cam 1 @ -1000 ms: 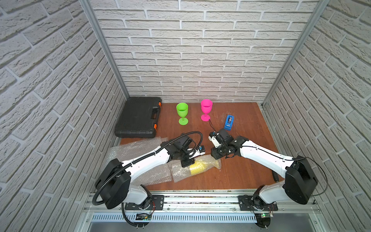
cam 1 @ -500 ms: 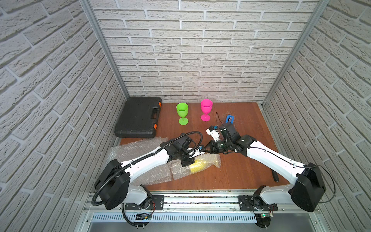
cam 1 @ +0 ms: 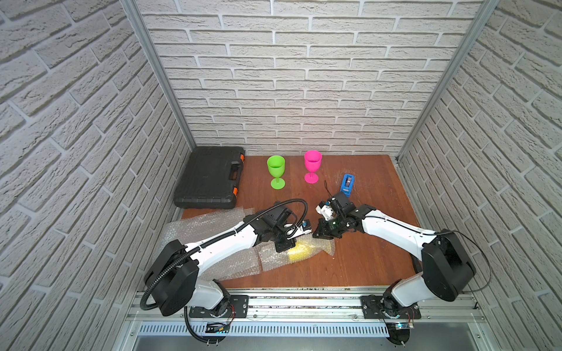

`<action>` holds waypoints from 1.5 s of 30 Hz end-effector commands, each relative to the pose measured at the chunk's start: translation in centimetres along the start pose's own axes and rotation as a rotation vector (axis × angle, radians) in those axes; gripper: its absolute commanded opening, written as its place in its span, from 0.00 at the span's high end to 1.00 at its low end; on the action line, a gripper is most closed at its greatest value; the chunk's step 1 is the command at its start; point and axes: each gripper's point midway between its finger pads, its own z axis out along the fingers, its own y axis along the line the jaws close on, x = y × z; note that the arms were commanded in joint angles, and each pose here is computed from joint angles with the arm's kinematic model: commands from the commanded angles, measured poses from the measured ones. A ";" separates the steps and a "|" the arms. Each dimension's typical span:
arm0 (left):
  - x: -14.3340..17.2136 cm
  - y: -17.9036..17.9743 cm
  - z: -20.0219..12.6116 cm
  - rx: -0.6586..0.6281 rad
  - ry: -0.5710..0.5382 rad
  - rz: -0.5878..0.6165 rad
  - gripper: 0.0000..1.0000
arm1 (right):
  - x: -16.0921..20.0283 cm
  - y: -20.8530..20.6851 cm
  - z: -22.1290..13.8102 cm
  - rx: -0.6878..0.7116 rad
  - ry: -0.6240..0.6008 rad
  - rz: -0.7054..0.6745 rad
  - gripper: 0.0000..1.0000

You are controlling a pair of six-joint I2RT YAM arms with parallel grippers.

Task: Wrap wine glasses in bubble wrap
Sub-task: Stick the tape on the bubble wrap.

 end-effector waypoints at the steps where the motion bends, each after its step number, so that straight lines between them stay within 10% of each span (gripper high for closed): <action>1: 0.4 0.1 0.1 0.019 -0.001 -0.006 0.99 | -0.3 0.1 -2.6 0.013 -0.092 -0.043 0.97; 10: 0.6 0.6 0.3 0.039 -0.003 -0.035 0.99 | 1.4 7.9 -2.4 -0.361 -0.109 -0.072 0.97; 29: 0.6 1.2 -0.1 0.030 -0.003 -0.055 1.00 | 7.3 -3.4 1.1 0.063 -0.035 0.036 0.85; 45: 0.7 1.3 -0.1 0.036 0.003 -0.060 1.00 | 3.1 3.6 -4.4 -0.068 -0.178 -0.118 0.85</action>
